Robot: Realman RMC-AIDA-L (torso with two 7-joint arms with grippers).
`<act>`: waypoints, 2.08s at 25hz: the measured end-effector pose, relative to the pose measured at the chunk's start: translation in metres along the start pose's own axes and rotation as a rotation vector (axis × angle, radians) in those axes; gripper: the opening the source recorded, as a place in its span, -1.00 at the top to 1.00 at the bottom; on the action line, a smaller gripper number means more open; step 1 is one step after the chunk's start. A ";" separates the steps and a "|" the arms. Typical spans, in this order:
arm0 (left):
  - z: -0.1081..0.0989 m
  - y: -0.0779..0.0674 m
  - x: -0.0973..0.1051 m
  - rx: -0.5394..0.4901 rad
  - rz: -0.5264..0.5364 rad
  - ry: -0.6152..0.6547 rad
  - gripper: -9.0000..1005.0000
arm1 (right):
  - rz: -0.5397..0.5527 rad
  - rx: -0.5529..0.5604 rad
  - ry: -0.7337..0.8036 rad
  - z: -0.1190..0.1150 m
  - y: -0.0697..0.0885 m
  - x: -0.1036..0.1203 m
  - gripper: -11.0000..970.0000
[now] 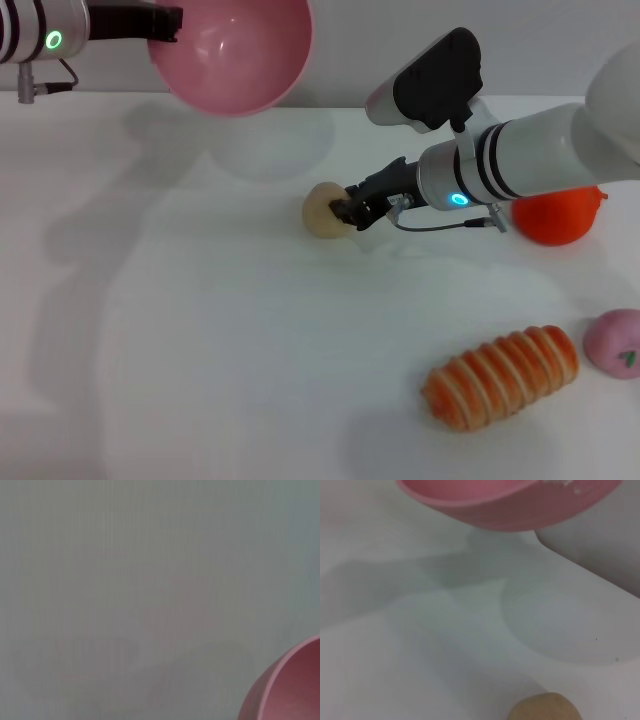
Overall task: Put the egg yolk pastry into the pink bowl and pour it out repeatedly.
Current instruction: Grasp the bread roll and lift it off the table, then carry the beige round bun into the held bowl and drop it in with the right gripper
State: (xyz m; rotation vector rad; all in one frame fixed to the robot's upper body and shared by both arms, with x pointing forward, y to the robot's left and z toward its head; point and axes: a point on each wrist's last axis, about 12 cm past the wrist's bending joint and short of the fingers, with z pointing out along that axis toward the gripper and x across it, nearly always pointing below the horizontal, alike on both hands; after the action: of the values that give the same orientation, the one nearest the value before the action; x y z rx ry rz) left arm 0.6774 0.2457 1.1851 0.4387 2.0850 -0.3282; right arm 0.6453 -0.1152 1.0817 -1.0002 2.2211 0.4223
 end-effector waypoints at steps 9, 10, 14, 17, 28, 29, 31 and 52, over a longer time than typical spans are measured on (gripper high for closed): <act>-0.001 -0.001 0.000 0.001 -0.002 -0.005 0.80 | -0.030 -0.022 -0.008 -0.002 0.002 -0.002 0.57; -0.001 -0.001 0.001 0.002 -0.002 -0.004 0.80 | -0.034 -0.036 -0.015 -0.004 0.003 -0.003 0.58; -0.001 -0.002 0.002 0.008 -0.005 0.005 0.80 | -0.038 -0.163 -0.053 -0.023 0.016 -0.012 0.61; 0.000 -0.002 0.004 0.012 -0.007 0.012 0.80 | -0.072 -0.212 -0.069 -0.046 0.022 -0.015 0.70; 0.000 0.001 0.016 0.020 -0.044 0.051 0.80 | -0.249 -0.303 -0.220 -0.149 0.043 -0.038 0.87; 0.001 -0.002 0.019 0.035 -0.047 0.067 0.80 | -0.255 -0.290 -0.247 -0.157 0.041 -0.041 0.88; 0.003 -0.013 0.027 0.088 -0.051 0.116 0.80 | -0.257 -0.263 -0.299 -0.171 0.035 -0.046 0.89; 0.005 -0.064 0.041 0.319 0.046 0.307 0.80 | -0.219 -0.133 -0.378 -0.126 0.014 -0.042 0.78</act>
State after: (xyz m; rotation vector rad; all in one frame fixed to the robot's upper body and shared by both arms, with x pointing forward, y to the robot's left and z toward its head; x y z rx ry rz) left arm 0.6330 0.1935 1.1511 0.7657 2.3225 -0.6023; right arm 0.6010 -0.1490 1.2026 -1.1159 1.7460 0.6096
